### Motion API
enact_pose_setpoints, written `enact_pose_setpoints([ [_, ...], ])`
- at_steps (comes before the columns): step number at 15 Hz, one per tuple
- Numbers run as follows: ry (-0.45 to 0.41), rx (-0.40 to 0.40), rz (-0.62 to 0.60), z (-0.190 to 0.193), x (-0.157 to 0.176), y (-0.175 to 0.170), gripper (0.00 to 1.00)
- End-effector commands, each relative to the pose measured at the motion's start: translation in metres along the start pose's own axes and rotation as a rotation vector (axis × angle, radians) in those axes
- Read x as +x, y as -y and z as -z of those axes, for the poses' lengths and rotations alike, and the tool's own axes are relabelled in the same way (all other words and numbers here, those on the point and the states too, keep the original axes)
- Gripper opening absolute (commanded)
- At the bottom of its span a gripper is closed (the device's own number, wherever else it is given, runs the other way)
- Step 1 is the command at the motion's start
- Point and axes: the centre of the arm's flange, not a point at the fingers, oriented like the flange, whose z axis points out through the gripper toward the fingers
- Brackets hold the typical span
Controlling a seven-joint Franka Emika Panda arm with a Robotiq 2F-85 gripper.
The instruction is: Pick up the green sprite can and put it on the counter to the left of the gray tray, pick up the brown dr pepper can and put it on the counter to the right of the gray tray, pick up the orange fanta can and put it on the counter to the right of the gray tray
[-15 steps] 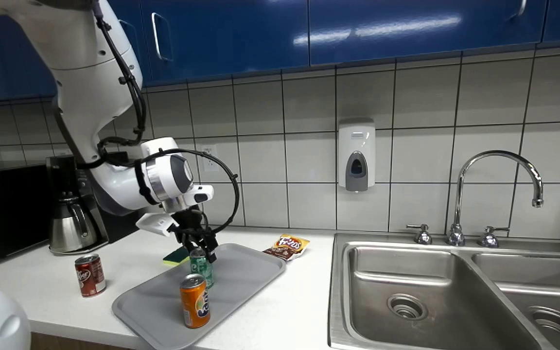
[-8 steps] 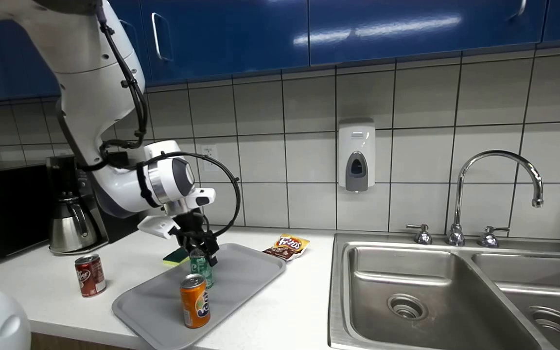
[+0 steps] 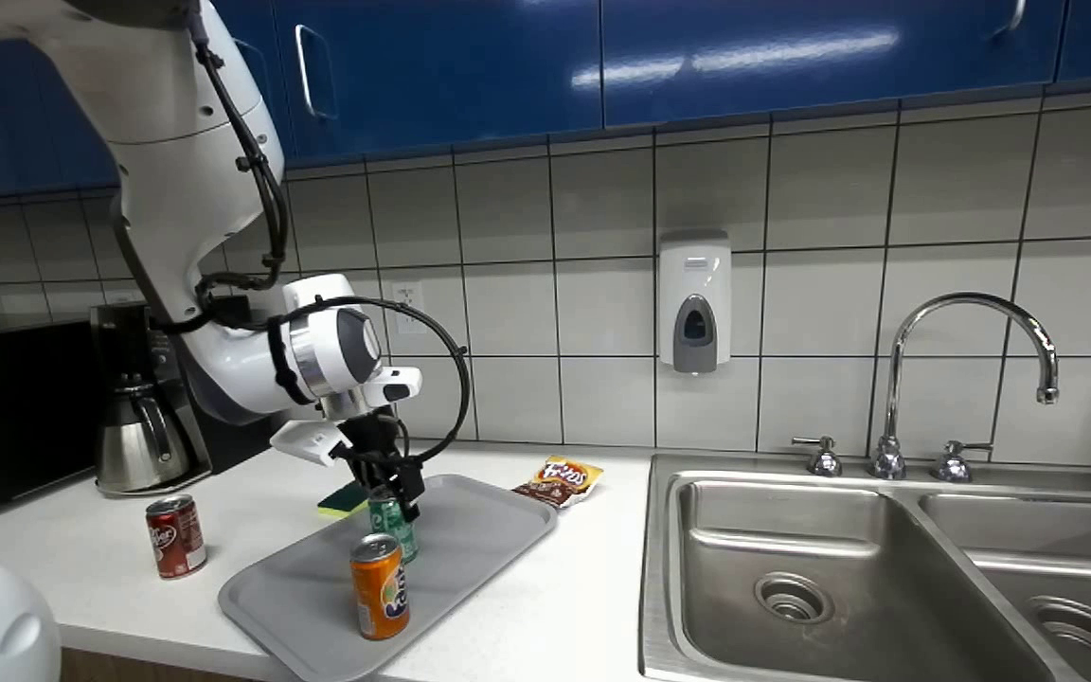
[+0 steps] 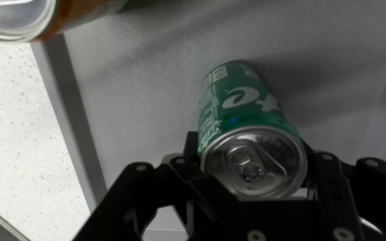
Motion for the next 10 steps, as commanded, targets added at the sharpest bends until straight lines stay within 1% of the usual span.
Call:
enact_pose_setpoints([
  [1, 0.003, -0.005, 0.006, 0.003, 0.002, -0.001, 0.38],
  [10, -0.035, 0.028, -0.025, 0.024, 0.003, -0.015, 0.38],
])
